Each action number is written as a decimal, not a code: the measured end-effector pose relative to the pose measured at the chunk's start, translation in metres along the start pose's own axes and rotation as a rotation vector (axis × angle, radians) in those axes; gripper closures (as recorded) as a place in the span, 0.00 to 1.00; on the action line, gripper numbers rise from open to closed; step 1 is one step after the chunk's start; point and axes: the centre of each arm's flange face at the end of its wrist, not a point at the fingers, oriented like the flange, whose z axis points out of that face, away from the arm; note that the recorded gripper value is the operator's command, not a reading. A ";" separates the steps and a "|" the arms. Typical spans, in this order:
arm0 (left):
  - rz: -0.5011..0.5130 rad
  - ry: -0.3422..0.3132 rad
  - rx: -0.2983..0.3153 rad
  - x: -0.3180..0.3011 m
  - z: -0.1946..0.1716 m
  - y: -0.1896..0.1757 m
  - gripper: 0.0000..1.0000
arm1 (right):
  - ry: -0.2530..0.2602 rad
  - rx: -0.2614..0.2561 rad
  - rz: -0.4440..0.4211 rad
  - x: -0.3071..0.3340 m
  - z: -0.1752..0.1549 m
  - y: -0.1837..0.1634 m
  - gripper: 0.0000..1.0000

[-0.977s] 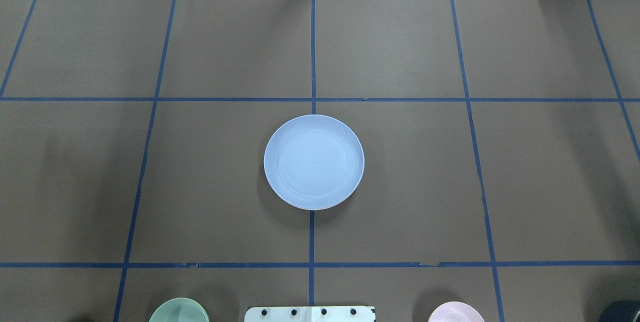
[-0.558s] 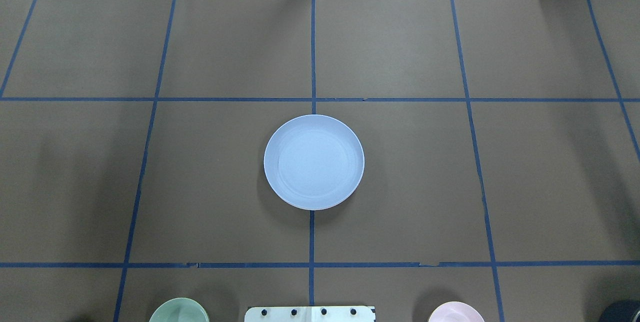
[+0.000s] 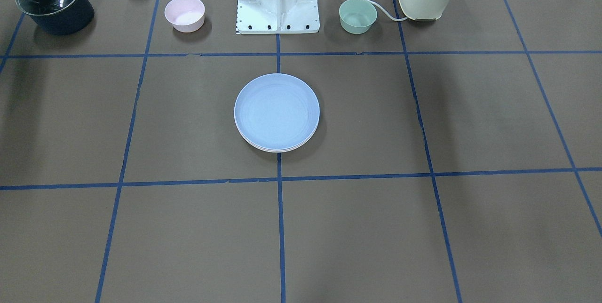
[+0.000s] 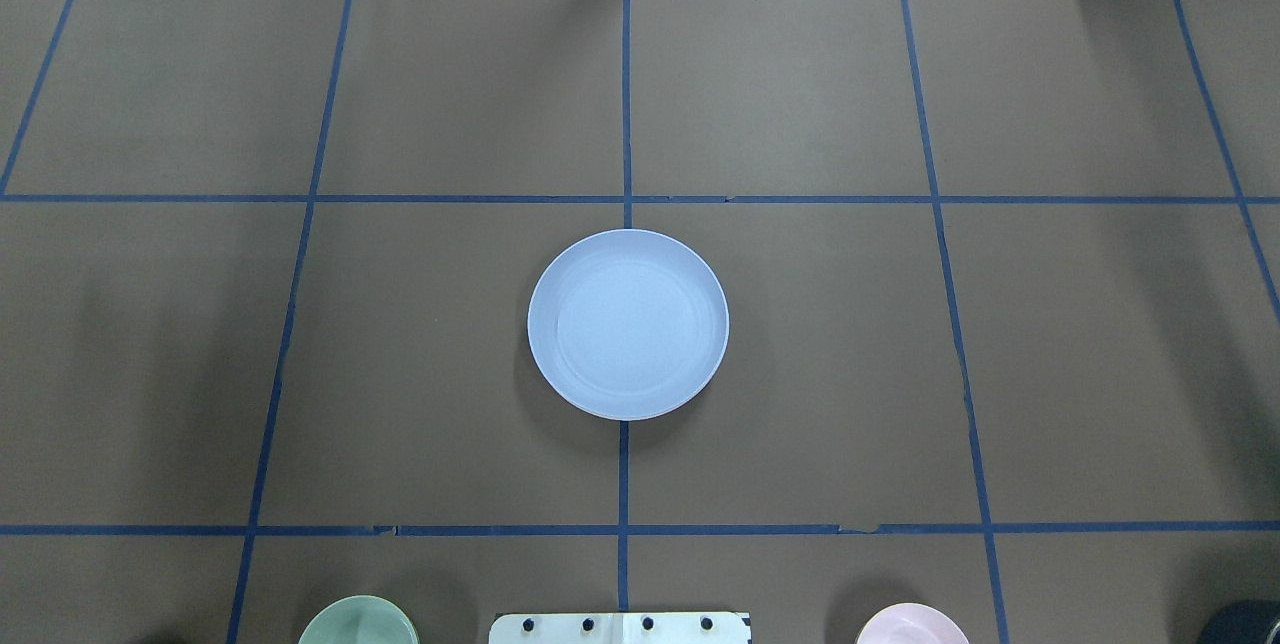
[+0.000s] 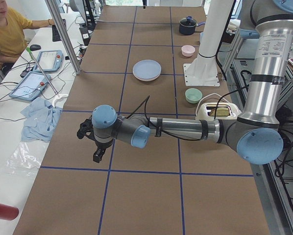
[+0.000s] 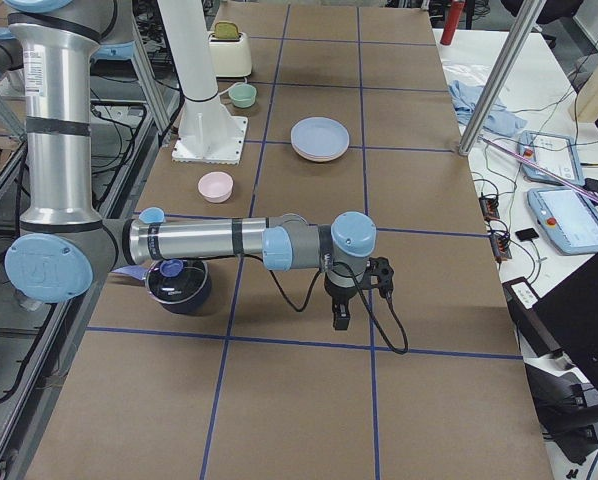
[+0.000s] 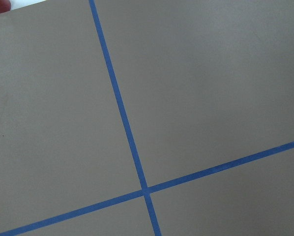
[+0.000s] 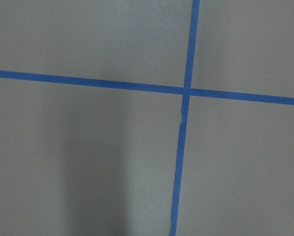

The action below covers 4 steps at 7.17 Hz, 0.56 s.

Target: Stack three plates with pink and blue

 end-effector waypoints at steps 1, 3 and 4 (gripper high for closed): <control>0.000 -0.004 0.003 0.000 -0.002 0.000 0.00 | -0.008 0.000 0.004 -0.001 0.000 0.000 0.00; -0.003 -0.008 0.009 -0.001 -0.006 0.000 0.00 | -0.020 -0.006 0.010 0.000 0.002 0.001 0.00; -0.005 -0.009 0.010 -0.001 -0.007 0.000 0.00 | -0.018 -0.007 0.012 0.001 0.003 0.001 0.00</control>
